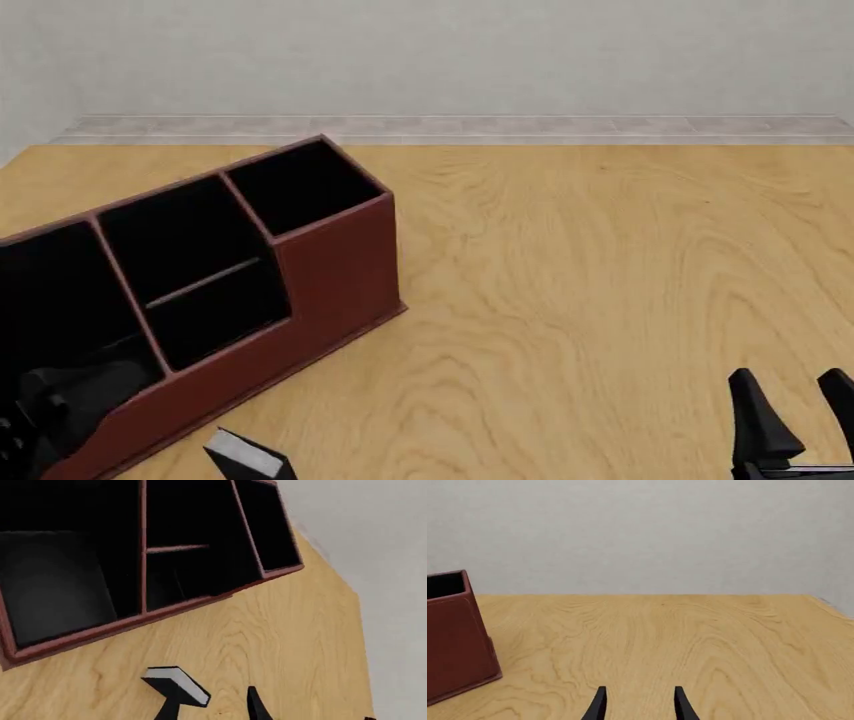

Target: Pick up the book and place it in the left compartment of the caddy.

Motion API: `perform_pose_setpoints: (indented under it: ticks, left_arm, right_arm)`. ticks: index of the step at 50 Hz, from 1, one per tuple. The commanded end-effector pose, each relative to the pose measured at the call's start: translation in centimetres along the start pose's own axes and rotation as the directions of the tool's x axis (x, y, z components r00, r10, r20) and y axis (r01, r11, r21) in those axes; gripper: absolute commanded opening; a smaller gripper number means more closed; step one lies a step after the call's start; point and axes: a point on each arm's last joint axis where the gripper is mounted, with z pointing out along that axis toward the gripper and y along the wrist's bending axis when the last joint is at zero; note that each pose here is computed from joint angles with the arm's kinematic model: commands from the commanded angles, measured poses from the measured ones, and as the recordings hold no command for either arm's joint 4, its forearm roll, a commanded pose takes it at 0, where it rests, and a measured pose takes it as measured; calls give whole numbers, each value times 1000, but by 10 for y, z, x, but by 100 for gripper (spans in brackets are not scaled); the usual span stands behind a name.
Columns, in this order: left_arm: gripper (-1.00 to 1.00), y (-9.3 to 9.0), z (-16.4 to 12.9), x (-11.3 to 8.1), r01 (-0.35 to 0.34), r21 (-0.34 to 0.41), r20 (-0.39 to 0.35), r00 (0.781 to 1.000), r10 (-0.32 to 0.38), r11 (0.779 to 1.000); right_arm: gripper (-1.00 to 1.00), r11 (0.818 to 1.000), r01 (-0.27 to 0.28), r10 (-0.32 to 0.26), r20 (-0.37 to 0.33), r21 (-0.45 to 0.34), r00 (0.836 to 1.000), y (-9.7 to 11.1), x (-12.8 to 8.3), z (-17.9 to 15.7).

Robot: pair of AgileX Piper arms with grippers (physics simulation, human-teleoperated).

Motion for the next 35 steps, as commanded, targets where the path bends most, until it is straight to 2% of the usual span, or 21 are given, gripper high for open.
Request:
perform_pose_setpoints:
  ticks: [1, 4, 5, 6, 7, 11, 12, 13, 16, 17, 18, 19, 20, 21, 25, 27, 35]
  left_arm:
    - [100, 7, 4, 14, 240, -69, -146, 958, -248, 968]
    - [100, 4, 4, 14, 248, -69, -160, 953, -256, 966]
    - [100, -6, 0, 7, 236, -57, -169, 955, -242, 970]
    - [100, -4, 3, 10, 220, -44, -180, 958, -224, 975]
    - [100, 4, 5, 17, 260, -57, -200, 943, -266, 964]
    - [100, 1, 8, 17, 261, -52, -211, 940, -266, 964]
    - [100, -8, 4, 11, 270, -53, -217, 937, -275, 961]
    - [100, 0, 10, 18, 284, -52, -218, 932, -289, 957]
    - [100, -1, 12, 18, 291, -45, -220, 930, -294, 956]
    - [100, 2, 14, 21, 306, -49, -230, 923, -309, 951]
    - [100, -9, 11, 14, 298, -49, -231, 925, -301, 953]
    - [100, 2, 19, 24, 314, -65, -243, 916, -320, 947]
    - [100, 1, 21, 23, 303, -59, -237, 921, -308, 951]
    - [100, 5, 25, 27, 316, -77, -245, 913, -325, 946]
    - [100, 4, 31, 28, 308, -87, -243, 916, -320, 947]
    - [100, -3, 29, 22, 309, -89, -234, 917, -322, 947]
    - [100, 7, 39, 30, 342, -100, -220, 908, -356, 934]
  right_arm:
    - [100, 1000, 0, 0, 0, 0, 1000, 0, 1, 0]
    - [100, 1000, -1, 1, 0, 0, 1000, 0, 1, 0]
    - [100, 1000, 0, 0, 0, 0, 1000, 0, 1, 0]
    - [100, 1000, -1, 1, 0, 0, 1000, 0, 1, 0]
    - [100, 1000, -1, 1, 0, 0, 1000, 0, 1, 0]
    - [100, 1000, -1, 1, 0, 0, 1000, 0, 1, 0]
    - [100, 1000, -1, 1, 0, 0, 1000, 0, 1, 0]
    - [100, 1000, -1, 1, 0, 0, 1000, 0, 1, 0]
    - [100, 1000, -1, 1, 0, 0, 1000, 0, 1, 0]
    - [100, 1000, -1, 1, 0, 0, 1000, 0, 1, 0]
    - [100, 1000, -1, 1, 0, 0, 1000, 0, 1, 0]
    - [100, 1000, 0, 0, 0, 0, 1000, 0, 1, 0]
    - [100, 1000, -1, 1, 0, 0, 1000, 0, 1, 0]
    - [100, 1000, 0, 0, 0, 0, 1000, 0, 1, 0]
    - [100, 1000, 0, 0, 0, 0, 1000, 0, 1, 0]
    - [100, 1000, -1, 1, 0, 0, 1000, 0, 1, 0]
    - [100, 1000, -1, 1, 0, 0, 1000, 0, 1, 0]
